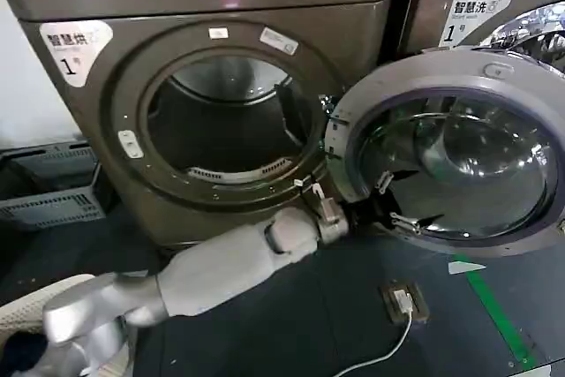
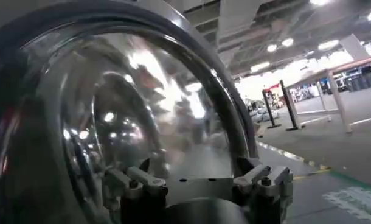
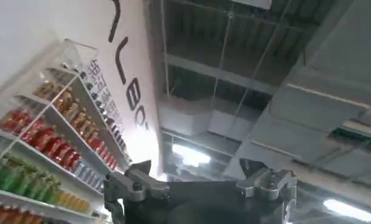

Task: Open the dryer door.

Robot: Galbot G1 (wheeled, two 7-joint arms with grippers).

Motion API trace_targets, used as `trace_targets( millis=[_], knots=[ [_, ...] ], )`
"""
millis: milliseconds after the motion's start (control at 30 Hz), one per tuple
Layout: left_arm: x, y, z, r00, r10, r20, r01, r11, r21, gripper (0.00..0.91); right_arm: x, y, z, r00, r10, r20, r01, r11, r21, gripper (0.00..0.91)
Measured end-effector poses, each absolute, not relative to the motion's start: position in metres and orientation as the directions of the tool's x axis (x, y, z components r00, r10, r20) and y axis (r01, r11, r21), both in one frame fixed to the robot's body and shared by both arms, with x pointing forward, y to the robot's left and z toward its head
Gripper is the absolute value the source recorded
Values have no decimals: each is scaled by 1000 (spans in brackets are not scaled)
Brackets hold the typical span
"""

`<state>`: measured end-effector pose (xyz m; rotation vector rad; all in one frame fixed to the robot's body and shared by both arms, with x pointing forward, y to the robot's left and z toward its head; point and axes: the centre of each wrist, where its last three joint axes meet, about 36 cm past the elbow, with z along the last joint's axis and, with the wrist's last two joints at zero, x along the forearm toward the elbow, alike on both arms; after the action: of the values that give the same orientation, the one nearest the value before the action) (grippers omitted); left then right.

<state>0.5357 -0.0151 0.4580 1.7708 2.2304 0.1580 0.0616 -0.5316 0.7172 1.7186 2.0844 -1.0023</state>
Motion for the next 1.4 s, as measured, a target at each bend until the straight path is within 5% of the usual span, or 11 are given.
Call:
trace_targets(
  millis=[900, 1400],
  knots=[
    [509, 121, 478, -184, 960, -210, 925, 242, 295, 907, 75, -532, 710, -285, 755, -591, 941, 103, -322, 907],
    [489, 263, 486, -417, 884, 209, 872, 324, 367, 907, 84, -537, 704, -299, 759, -579, 942, 137, -306, 907]
  ],
)
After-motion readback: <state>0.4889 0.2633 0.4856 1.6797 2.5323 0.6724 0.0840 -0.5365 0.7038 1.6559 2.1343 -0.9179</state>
